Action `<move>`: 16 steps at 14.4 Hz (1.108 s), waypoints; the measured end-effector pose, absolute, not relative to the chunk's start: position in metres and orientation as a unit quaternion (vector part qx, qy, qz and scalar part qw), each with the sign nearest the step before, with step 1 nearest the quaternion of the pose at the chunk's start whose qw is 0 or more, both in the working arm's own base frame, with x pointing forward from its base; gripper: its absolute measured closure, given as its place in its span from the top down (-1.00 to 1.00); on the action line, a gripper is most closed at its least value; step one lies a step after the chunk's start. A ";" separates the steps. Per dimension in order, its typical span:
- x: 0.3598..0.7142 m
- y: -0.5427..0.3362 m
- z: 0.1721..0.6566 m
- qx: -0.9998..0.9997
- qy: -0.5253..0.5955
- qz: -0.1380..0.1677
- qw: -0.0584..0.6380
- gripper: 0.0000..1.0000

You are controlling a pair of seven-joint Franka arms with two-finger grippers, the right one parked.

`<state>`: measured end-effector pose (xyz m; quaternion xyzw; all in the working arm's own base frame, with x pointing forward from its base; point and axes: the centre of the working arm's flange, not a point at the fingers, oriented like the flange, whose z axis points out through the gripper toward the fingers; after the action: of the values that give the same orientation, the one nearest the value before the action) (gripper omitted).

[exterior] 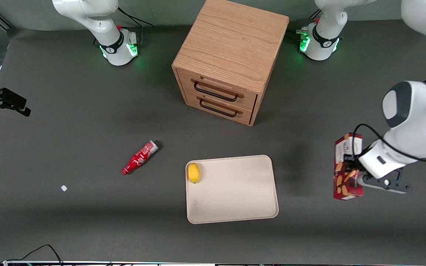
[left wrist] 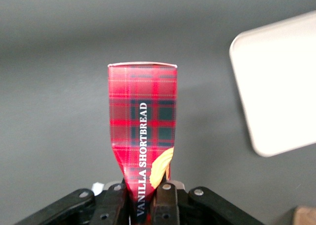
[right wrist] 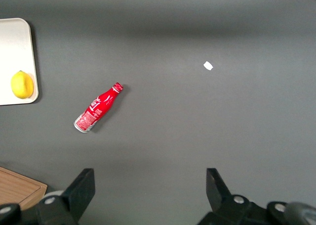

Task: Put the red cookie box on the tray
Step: 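Lift the box with the left gripper, tilting it upright, then carry the upright box over the white tray and lower it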

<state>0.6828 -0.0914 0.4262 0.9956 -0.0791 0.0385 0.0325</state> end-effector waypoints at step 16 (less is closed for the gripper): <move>0.706 -0.299 0.252 0.998 0.036 0.013 0.057 -0.63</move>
<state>0.7056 -0.2989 0.2516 0.9977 0.0358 0.0127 0.0569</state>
